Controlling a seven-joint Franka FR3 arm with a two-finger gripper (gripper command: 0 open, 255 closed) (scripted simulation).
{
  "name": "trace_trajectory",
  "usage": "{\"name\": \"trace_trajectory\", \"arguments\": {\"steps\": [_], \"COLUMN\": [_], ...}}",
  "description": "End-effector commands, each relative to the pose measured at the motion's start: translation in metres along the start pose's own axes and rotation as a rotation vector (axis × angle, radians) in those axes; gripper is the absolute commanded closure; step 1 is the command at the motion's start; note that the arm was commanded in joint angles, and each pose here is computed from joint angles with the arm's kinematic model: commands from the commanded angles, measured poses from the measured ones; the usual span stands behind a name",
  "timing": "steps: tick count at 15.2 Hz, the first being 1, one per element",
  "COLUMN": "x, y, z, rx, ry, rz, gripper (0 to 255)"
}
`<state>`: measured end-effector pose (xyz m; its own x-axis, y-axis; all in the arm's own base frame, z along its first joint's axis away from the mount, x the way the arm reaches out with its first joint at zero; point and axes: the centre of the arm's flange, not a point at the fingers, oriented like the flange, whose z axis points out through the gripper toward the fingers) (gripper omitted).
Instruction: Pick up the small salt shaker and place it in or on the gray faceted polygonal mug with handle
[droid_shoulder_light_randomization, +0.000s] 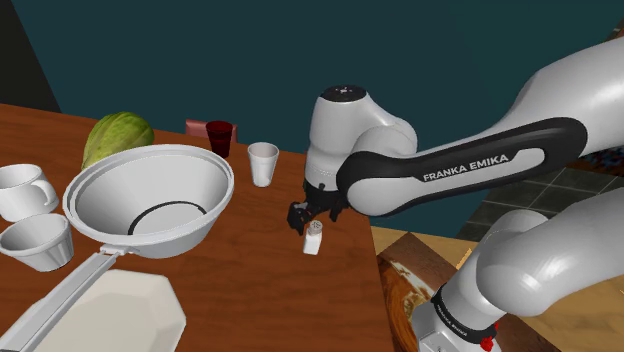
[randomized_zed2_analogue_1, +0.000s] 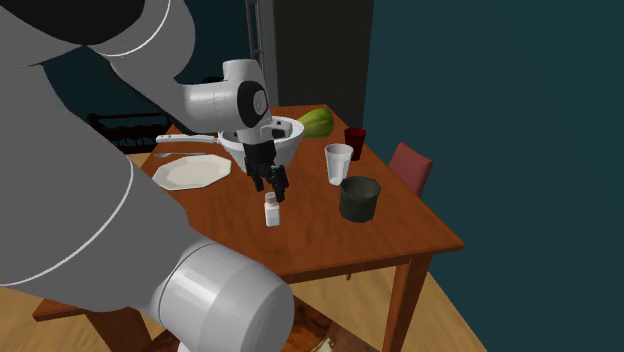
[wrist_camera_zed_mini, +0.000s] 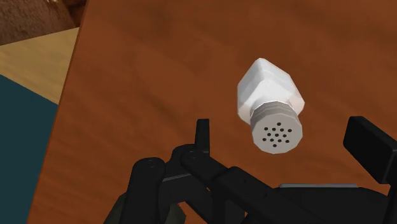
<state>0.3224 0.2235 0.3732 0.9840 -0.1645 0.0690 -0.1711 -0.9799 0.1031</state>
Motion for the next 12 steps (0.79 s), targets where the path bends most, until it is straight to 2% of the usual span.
{"name": "trace_trajectory", "arguments": {"steps": [1, 9, 10, 12], "x": [-0.0007, -0.0007, -0.0007, -0.0007], "y": [-0.0007, -0.0006, -0.0006, -0.0006], "z": [0.0090, 0.0089, 0.0089, 0.0089], "rx": [0.001, 0.000, 0.000, 0.000], "ry": [0.001, 0.001, 0.001, 0.001], "rz": [0.000, 0.000, 0.000, 0.000], "gripper": [0, 0, 255, 255]}}
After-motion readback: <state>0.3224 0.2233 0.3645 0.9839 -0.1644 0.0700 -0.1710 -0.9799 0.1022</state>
